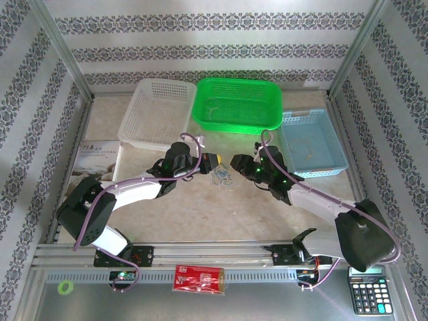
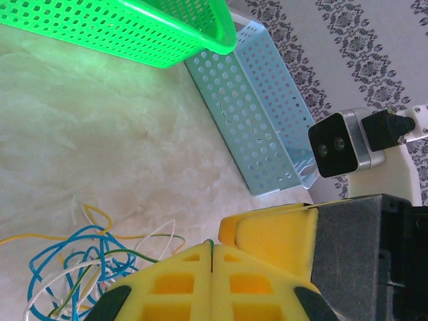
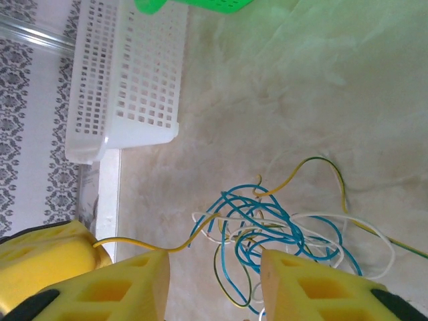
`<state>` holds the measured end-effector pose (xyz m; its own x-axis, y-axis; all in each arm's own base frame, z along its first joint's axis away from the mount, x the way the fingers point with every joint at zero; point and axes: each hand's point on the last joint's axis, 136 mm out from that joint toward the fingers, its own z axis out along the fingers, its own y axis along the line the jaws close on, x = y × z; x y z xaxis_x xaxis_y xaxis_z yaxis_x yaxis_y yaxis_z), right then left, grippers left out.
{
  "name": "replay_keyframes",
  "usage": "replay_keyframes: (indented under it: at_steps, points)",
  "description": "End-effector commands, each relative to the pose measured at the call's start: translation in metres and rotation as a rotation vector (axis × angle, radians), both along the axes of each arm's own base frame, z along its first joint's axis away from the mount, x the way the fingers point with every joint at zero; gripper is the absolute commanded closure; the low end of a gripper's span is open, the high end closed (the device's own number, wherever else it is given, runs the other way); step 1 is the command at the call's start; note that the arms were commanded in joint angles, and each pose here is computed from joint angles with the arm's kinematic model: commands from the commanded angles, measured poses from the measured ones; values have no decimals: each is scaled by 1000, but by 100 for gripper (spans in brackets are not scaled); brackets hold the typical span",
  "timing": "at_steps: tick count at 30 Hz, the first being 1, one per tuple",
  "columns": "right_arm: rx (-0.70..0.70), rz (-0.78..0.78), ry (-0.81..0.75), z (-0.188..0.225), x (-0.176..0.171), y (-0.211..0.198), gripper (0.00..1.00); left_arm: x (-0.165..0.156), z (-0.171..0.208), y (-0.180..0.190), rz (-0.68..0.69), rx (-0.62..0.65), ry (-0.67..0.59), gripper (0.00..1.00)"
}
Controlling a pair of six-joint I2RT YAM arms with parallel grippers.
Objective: Untangle the cables
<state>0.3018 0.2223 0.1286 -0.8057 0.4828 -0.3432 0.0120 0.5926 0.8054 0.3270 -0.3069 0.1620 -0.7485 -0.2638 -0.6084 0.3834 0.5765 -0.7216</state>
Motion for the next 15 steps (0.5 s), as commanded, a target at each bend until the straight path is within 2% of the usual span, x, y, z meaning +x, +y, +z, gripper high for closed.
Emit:
replay_keyframes:
  at_steps: [1,5,6,12,13,15]
  points:
    - [32,15,-24,8,3,12,70,8,10,5,31,-28,-46,100]
    - [38,26,-24,9,5,17,96,8,9,7,39,-32,-44,100]
    - [41,26,-27,11,5,18,100,8,9,7,40,-30,-45,100]
    - [21,24,-78,31,12,14,100,7,7,9,40,-22,-48,100]
    - [14,25,-92,37,14,13,100,6,6,9,37,-20,-48,98]
    - [-5,29,-116,48,17,11,100,6,4,12,44,-15,-46,83]
